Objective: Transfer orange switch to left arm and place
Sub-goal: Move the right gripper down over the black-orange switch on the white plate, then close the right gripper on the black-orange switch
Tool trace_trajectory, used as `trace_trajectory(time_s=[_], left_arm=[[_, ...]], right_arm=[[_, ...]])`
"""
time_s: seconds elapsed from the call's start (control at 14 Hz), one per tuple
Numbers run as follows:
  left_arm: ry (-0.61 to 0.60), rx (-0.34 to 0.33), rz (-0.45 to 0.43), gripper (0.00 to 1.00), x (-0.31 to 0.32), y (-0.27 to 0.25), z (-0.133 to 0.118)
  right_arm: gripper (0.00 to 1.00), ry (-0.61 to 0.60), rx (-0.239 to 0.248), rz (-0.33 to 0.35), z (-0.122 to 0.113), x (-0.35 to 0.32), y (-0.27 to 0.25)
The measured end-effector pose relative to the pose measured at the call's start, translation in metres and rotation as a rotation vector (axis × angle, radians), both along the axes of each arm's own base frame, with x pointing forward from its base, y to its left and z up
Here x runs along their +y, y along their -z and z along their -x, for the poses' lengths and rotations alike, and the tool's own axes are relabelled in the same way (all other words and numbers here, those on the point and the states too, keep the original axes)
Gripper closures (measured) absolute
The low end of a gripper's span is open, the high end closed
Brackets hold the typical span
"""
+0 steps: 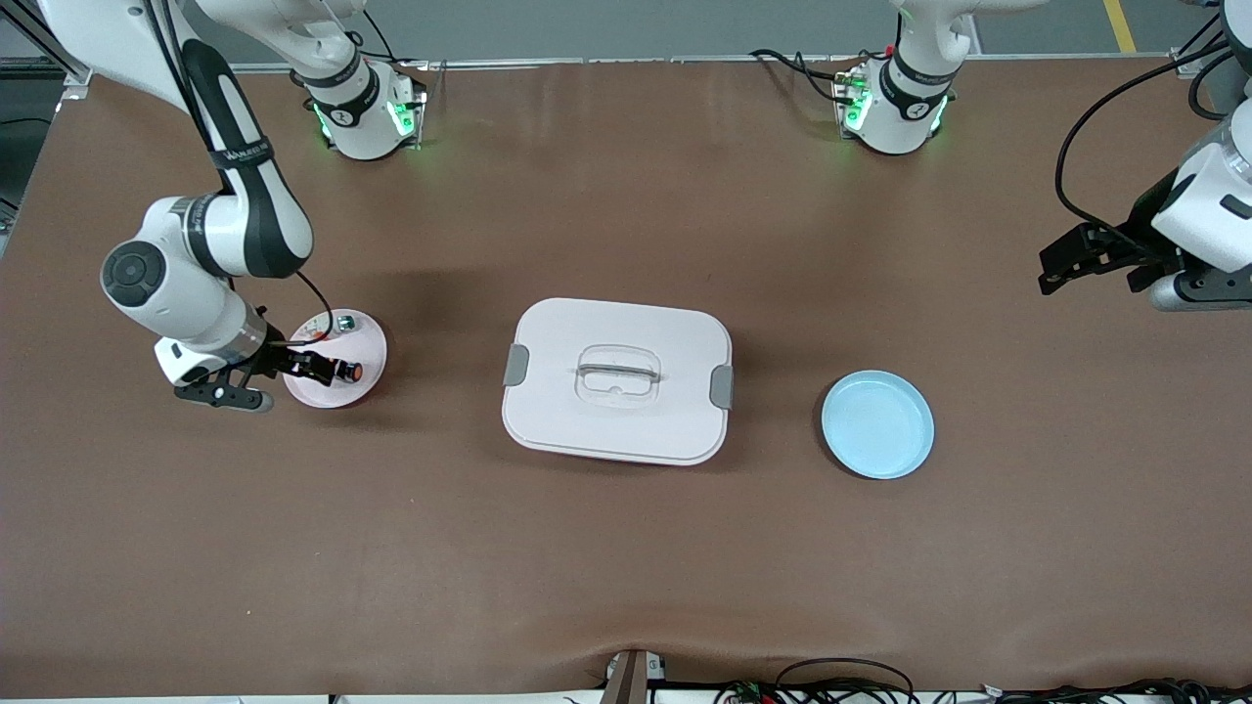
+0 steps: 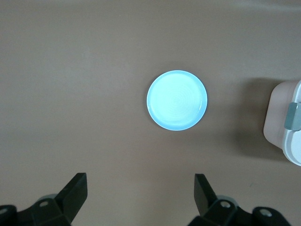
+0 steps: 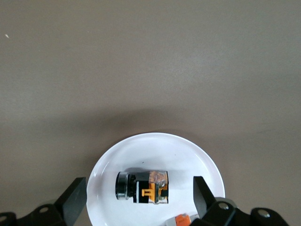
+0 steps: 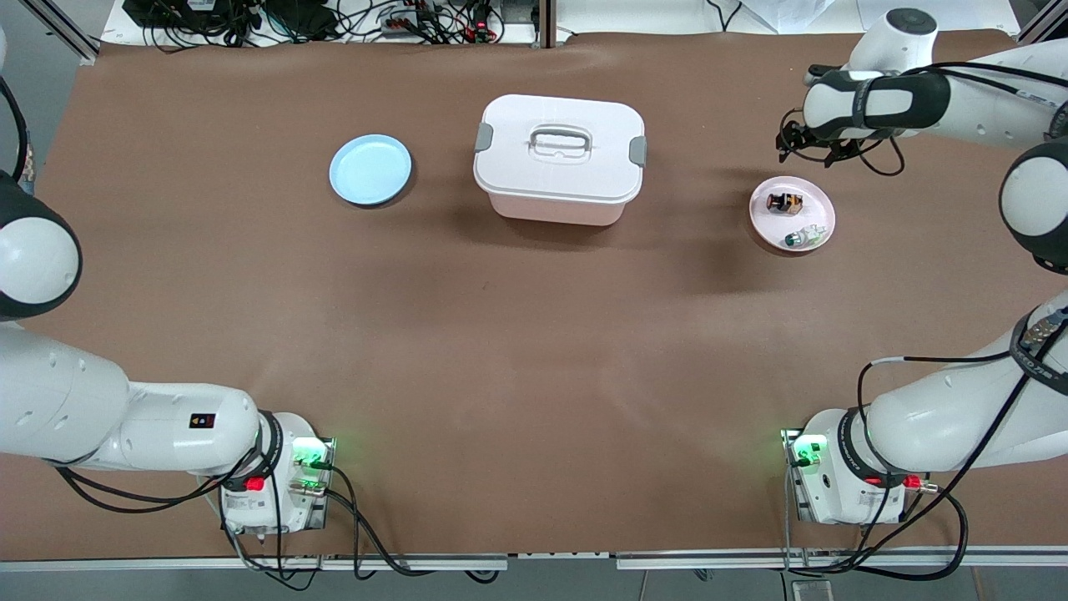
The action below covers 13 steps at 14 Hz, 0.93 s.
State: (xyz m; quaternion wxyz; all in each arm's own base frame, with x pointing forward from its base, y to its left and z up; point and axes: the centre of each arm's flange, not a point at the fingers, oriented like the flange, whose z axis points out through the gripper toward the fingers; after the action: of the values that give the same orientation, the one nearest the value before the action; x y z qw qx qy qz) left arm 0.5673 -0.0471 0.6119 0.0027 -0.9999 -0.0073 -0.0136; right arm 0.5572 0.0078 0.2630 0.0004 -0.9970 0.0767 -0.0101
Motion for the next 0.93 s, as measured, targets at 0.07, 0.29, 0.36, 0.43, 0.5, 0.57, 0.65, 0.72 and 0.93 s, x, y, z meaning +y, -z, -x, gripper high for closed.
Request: trace_trajectory(time_s=[0.07, 0.29, 0.36, 0.43, 0.5, 0.57, 0.65, 0.72, 0.93], left_arm=[[0.0, 0.0, 0.0, 0.0, 0.0, 0.0, 0.0], [0.0, 0.0, 0.0, 0.0, 0.0, 0.0, 0.0], [0.0, 0.0, 0.0, 0.0, 0.0, 0.0, 0.0], [0.0, 0.0, 0.0, 0.0, 0.0, 0.0, 0.0], [0.0, 0.0, 0.0, 0.0, 0.0, 0.0, 0.0], [0.0, 0.0, 0.0, 0.0, 0.0, 0.0, 0.0], [0.0, 0.0, 0.0, 0.0, 0.0, 0.0, 0.0], [0.0, 0.0, 0.0, 0.0, 0.0, 0.0, 0.0], [0.0, 0.0, 0.0, 0.0, 0.0, 0.0, 0.0]], right_arm=[[0.0, 0.0, -0.001, 0.002, 0.001, 0.0, 0.011], [0.0, 0.001, 0.02, 0.008, 0.009, -0.001, 0.042], [0.0, 0.001, 0.03, 0.009, 0.01, -0.001, 0.049], [0.0, 0.0, 0.039, 0.01, 0.012, -0.001, 0.054], [0.0, 0.0, 0.046, 0.008, 0.014, 0.001, 0.057], [0.0, 0.001, 0.051, 0.006, 0.015, 0.002, 0.06], [0.0, 0.001, 0.055, 0.004, 0.016, 0.004, 0.061], [0.0, 0.001, 0.057, 0.001, 0.017, 0.006, 0.062], [0.0, -0.003, 0.067, -0.002, 0.02, 0.011, 0.067]])
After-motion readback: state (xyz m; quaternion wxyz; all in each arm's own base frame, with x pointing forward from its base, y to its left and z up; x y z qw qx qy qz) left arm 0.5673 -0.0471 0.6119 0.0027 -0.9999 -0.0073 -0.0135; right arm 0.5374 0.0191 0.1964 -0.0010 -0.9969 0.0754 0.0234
